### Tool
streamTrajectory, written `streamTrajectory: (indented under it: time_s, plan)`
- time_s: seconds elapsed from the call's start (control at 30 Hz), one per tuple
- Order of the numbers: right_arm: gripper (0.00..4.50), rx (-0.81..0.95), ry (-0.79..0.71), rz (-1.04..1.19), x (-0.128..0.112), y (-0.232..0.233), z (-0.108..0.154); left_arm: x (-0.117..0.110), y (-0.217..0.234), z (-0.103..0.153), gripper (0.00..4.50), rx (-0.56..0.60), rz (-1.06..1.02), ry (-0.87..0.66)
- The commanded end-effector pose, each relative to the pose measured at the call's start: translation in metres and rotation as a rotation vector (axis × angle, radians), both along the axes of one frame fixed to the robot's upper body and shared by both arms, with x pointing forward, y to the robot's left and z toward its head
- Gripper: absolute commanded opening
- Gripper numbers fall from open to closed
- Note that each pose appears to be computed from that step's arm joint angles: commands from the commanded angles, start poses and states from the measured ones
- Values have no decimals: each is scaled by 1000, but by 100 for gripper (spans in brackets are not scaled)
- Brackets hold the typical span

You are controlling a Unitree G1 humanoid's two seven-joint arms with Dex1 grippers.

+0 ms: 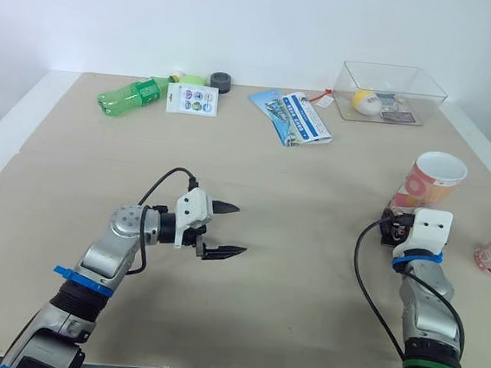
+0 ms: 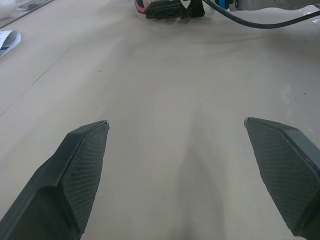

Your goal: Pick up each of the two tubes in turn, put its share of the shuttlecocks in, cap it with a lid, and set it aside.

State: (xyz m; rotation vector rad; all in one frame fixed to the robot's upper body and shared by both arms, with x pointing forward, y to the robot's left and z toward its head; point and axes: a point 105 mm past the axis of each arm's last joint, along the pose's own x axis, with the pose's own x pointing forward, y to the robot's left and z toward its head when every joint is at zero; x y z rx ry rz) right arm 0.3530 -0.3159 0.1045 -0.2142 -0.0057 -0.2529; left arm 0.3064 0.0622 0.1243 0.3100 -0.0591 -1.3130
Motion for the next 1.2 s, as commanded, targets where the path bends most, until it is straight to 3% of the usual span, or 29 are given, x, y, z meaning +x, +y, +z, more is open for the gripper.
streamTrajectory:
  time_s: [0.03,0.4,0.8,0.9,1.03,1.2]
  plan:
    - [447,35,41,9,-1,-3,-10,-6,-5,9,450,-20,-14,-35]
    - [447,46,42,25,-11,-7,1,-7,-7,5,450,-23,-5,-27]
    - [447,20,114,106,-58,16,-7,-1,-9,4,450,-22,-19,-21]
    - [447,-63,85,235,-67,40,3,3,-7,0,450,-17,10,-15]
    - [447,-113,-57,651,-80,100,22,8,0,-9,450,9,70,-16]
    - [447,-131,-20,1137,-85,134,10,5,14,-14,450,-3,141,14]
